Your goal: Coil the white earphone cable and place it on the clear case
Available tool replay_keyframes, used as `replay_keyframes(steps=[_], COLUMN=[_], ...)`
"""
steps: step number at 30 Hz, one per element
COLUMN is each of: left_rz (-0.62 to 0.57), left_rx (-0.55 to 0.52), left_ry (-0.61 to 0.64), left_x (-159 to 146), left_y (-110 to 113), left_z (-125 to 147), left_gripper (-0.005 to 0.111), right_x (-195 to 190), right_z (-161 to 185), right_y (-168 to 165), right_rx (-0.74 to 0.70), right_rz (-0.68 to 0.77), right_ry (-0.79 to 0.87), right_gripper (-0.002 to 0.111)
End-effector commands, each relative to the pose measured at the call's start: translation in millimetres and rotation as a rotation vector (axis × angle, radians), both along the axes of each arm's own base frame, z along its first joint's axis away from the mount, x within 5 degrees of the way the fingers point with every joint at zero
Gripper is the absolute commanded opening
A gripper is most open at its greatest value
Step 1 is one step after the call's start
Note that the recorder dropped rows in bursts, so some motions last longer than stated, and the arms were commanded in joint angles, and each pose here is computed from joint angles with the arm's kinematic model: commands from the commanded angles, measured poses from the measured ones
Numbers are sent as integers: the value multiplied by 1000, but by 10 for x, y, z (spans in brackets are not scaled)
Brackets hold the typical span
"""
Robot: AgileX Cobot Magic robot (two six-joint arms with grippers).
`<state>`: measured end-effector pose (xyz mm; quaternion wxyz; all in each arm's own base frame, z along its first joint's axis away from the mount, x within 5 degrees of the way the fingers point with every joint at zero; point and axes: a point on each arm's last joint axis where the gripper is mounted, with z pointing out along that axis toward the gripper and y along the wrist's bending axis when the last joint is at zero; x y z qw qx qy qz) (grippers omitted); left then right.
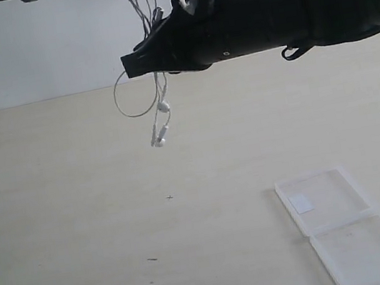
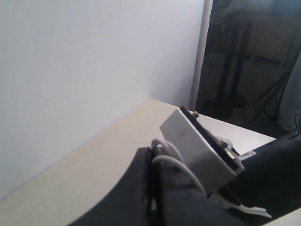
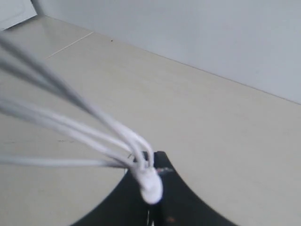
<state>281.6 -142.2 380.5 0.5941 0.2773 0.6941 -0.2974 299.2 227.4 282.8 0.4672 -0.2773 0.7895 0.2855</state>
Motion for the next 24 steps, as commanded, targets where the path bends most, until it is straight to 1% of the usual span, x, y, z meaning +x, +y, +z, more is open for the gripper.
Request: replay_keyframes(steps=[1, 5, 9, 12, 14, 16, 17, 19, 22, 23, 24], left_rz=[-29, -35, -89, -148, -172, -184, -184, -184, -154, -144, -131], left_rx=[16, 51, 80, 107, 113, 117, 119, 125, 115, 114, 121], left_ry=[29, 58, 94, 112, 126, 135, 137, 139, 174, 187, 210], left_x=[-85, -130, -191, -215, -213, -208, -200, -194, -179, -175, -171], left_y=[-8, 6, -13, -44, -62, -71, -74, -75, -61, -56, -47], left_z=[44, 35, 7, -40, -71, -92, -102, -113, -125, -132, -149], left_gripper=[0, 0, 0, 0, 3, 12, 19, 36, 68, 73, 75], right_x=[39, 49, -3, -52, -90, -108, -118, -128, -126, -124, -123], right_z=[62, 174, 331, 427, 468, 470, 469, 468, 468, 466, 464], right_y=[-54, -149, -217, -241, -235, -220, -209, -200, -202, -204, -206], right_rx=[-27, -75, -112, -99, -84, -77, -73, -69, -74, -83, -93], right_rz=[-57, -125, -128, -122, -95, -72, -57, -43, -45, -43, -40], right_ry=[-51, -127, -213, -237, -240, -235, -231, -227, -231, -238, -246], right_gripper=[0, 0, 0, 0, 0, 0, 0, 0, 0, 0, 0])
